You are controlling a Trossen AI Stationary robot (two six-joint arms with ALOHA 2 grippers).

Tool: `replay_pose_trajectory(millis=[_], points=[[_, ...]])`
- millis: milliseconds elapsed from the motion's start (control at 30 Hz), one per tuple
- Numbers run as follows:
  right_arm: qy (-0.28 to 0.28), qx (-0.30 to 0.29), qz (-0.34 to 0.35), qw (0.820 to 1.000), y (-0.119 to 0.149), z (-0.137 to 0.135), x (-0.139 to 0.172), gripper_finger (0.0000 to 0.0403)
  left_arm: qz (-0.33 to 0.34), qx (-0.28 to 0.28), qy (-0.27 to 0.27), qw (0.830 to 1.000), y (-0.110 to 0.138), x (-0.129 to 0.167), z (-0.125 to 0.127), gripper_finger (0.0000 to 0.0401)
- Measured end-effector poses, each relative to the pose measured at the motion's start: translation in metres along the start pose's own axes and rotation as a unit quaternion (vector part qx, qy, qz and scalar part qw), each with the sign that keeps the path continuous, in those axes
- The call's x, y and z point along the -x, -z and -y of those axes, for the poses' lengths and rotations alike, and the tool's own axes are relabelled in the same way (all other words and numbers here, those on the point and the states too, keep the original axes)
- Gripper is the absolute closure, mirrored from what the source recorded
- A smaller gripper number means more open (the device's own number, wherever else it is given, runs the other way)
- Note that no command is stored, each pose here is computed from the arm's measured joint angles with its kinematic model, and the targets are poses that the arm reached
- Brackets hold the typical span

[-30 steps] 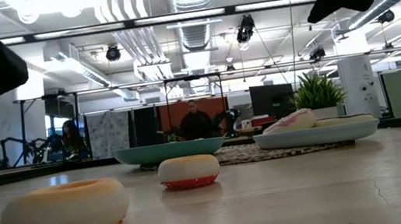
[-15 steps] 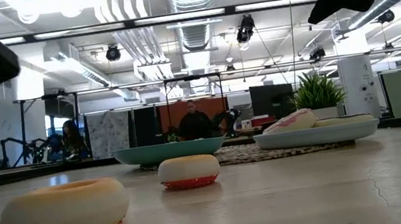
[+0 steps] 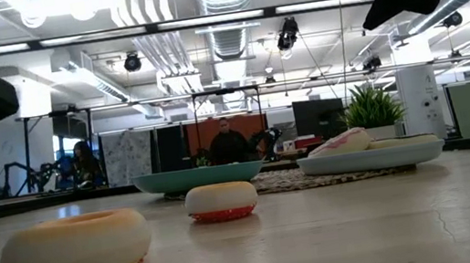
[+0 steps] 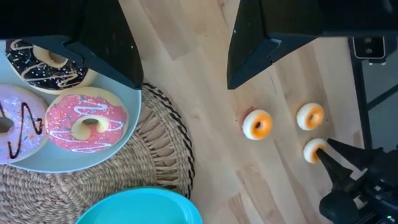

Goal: Pick & Place donuts
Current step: Put the small white donut on the green plate

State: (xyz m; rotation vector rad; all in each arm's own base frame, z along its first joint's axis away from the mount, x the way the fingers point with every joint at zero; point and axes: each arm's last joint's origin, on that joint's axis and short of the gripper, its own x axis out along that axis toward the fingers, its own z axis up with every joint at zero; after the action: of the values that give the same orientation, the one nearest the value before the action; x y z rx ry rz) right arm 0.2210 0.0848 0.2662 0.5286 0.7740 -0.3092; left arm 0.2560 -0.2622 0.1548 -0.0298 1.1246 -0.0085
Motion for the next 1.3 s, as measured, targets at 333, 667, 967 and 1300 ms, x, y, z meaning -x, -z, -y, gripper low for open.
replay_pose_trajectory(millis=[333,667,967,1300], points=[[0.011,0.003,-0.007,1.0,0.001,0.002,0.0,0.0179,-0.02,0.039,-0.086,0.995,-0.002,-0.002,-0.024,0.0388],[0.022,0.001,0.002,1.0,0.0,0.004,-0.001,0.0179,0.037,0.137,-0.026,0.99,-0.04,0.051,-0.07,0.04],[-0.057,0.098,0.062,0.992,-0.013,-0.012,0.001,0.0179,0.249,0.237,0.284,0.895,-0.055,0.088,-0.139,0.0401],[-0.101,0.246,0.161,0.95,-0.035,-0.035,-0.014,0.0179,0.347,0.27,0.301,0.847,-0.055,0.086,-0.197,0.0401]])
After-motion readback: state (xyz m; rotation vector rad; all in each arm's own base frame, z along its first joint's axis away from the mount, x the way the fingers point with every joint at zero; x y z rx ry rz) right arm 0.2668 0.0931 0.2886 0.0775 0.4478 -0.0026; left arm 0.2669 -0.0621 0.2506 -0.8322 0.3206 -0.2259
